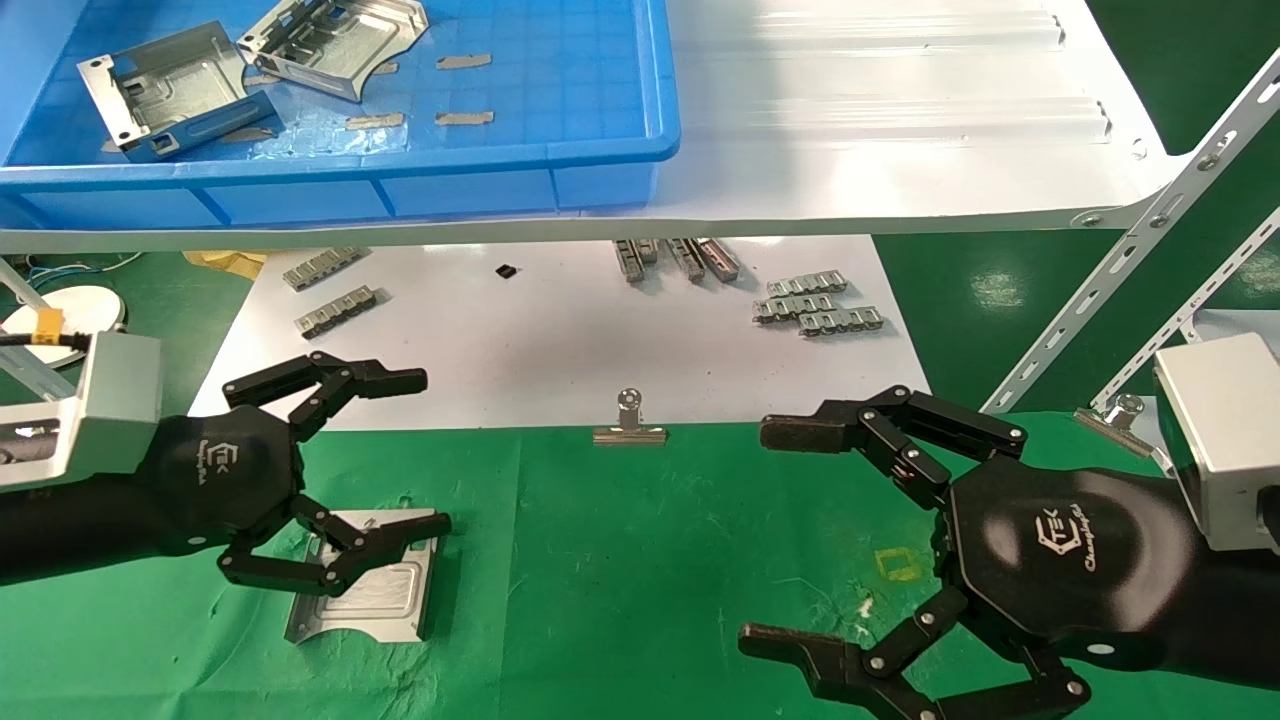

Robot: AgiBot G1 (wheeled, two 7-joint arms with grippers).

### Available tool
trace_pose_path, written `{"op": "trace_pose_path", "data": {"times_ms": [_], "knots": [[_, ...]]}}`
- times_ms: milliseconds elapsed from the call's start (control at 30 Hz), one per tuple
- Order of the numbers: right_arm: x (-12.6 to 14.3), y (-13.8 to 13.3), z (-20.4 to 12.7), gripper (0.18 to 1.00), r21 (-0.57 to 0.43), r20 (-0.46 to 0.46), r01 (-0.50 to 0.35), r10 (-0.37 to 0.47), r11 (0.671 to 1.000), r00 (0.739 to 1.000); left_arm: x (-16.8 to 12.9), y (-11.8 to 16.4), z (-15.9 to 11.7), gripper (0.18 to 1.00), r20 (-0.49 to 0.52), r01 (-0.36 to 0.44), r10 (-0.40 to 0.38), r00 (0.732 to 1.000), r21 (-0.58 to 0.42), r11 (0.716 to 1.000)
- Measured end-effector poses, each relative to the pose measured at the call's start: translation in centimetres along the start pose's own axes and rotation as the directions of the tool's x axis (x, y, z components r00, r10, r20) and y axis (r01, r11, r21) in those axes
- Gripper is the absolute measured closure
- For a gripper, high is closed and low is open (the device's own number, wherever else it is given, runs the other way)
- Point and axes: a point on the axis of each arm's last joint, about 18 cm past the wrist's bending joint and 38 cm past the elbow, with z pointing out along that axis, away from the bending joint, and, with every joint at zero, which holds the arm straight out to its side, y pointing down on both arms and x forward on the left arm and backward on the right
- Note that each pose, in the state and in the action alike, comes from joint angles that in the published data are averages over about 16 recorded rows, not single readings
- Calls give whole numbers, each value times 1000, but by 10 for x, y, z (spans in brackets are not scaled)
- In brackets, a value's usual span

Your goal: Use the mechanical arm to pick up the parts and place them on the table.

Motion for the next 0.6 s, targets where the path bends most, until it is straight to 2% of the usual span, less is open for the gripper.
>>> {"op": "trace_pose_path", "data": {"times_ms": [600], "knots": [[0, 0, 0, 179, 0, 0, 0, 0, 1000, 1000, 42, -43, 5, 184, -100, 90, -82, 992, 84, 992]]}}
